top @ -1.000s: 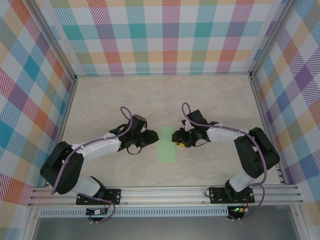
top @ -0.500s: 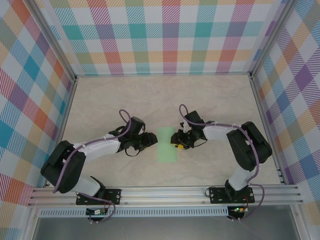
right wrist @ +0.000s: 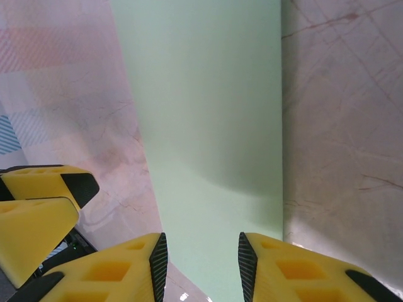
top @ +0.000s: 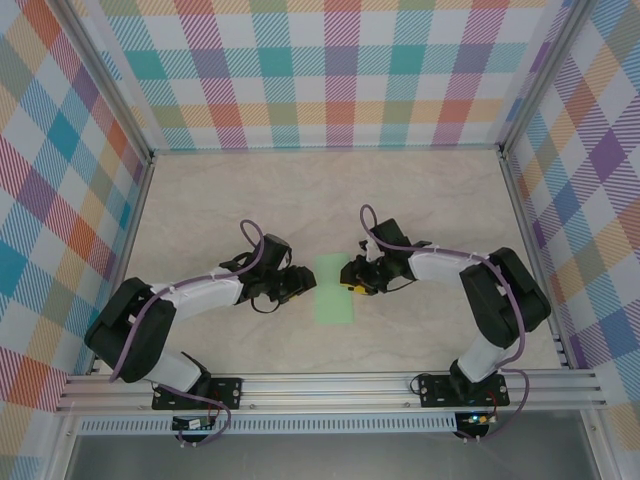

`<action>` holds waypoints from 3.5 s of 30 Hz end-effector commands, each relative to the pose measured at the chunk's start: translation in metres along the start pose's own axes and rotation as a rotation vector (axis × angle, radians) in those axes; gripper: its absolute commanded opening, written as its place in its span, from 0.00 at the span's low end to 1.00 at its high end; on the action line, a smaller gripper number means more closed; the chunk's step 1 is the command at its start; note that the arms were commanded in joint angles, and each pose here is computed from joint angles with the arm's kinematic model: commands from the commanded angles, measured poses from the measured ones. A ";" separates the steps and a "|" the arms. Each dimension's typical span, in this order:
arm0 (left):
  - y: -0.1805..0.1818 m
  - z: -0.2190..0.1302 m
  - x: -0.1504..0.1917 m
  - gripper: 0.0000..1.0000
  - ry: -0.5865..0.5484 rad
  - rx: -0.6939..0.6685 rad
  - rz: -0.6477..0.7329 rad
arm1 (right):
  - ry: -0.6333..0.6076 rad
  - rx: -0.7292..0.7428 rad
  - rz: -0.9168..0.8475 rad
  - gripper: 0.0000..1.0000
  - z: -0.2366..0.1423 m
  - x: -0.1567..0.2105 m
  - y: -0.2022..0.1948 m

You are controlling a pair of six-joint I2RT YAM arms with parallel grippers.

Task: Fold a paper plane with a square sheet of paper (pick it up from the middle)
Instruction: Fold the square sheet of paper in half at the center of the table, then pick up the square sheet of paper from the center of the table.

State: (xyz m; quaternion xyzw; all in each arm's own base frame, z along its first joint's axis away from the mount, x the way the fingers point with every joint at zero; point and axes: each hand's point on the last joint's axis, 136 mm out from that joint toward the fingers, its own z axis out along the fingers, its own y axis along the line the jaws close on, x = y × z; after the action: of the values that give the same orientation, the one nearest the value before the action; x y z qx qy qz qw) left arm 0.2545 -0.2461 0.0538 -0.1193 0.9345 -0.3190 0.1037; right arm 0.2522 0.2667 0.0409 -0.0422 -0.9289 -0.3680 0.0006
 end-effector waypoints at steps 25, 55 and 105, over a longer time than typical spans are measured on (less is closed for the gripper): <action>-0.011 -0.013 0.041 0.60 0.107 0.100 -0.121 | 0.055 0.120 0.066 0.36 0.023 0.018 -0.051; -0.011 0.017 0.068 0.53 0.198 0.101 -0.098 | 0.075 0.146 0.082 0.35 0.027 0.022 -0.059; -0.029 0.031 0.019 0.60 0.048 0.122 -0.045 | 0.089 0.112 0.084 0.37 0.029 0.022 -0.053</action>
State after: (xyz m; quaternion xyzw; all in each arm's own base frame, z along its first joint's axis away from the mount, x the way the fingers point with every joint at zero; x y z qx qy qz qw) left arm 0.2390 -0.2946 0.0475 -0.1248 0.9108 -0.3871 0.0709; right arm 0.2482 0.2629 0.0206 -0.0518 -0.9292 -0.3653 0.0210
